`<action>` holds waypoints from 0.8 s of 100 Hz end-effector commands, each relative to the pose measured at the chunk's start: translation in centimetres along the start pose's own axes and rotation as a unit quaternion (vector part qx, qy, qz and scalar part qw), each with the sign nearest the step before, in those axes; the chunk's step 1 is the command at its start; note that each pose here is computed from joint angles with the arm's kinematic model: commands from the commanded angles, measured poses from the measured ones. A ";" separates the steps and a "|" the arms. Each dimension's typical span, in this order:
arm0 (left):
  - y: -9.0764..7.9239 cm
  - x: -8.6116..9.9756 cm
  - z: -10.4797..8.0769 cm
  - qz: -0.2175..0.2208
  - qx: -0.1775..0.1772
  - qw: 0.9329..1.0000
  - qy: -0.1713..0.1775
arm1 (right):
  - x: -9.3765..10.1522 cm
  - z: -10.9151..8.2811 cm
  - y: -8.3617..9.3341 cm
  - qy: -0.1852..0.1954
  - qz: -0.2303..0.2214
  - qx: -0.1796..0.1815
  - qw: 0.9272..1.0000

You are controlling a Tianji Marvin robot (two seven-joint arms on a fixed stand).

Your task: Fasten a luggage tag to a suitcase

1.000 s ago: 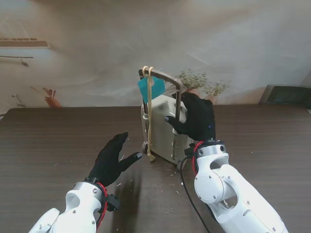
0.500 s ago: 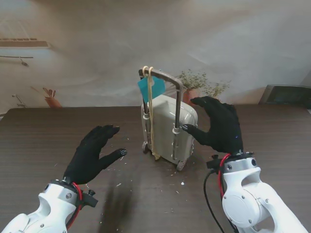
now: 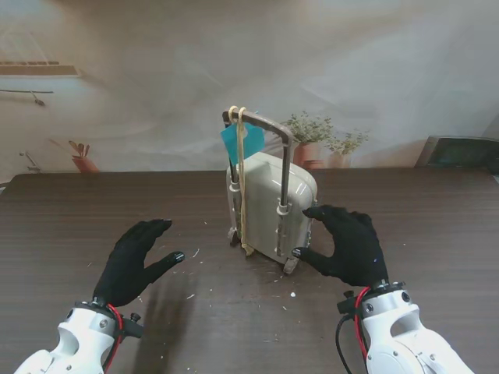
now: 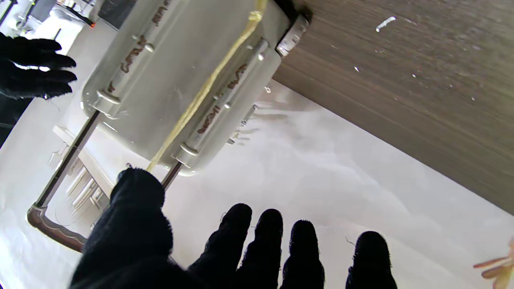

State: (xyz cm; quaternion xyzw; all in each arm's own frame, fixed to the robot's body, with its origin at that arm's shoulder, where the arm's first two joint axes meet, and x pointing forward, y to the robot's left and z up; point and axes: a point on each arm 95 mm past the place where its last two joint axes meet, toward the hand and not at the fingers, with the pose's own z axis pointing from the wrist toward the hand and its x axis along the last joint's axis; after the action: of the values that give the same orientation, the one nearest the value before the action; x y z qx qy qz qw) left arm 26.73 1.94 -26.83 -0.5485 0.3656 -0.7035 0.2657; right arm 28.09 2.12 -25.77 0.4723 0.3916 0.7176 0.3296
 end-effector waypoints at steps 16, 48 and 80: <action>1.0 -0.2 0.1 0.009 -0.003 1.000 0.008 | -0.9 -1.1 -2.5 -0.022 -0.007 0.048 0.999; 1.4 0.9 0.7 -0.002 -0.017 1.000 0.017 | -1.4 -1.9 -4.0 -0.049 0.004 0.052 0.997; 1.6 1.1 0.7 -0.002 -0.019 1.000 0.022 | -1.4 -1.9 -4.0 -0.048 -0.002 0.046 0.998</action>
State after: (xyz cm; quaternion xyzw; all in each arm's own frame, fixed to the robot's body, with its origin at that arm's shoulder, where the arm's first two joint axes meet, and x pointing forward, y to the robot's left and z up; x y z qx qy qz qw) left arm 27.28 0.22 -27.36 -0.5370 0.3794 -0.7100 0.2521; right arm 27.26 2.33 -30.12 0.5179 0.4041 0.6785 0.3288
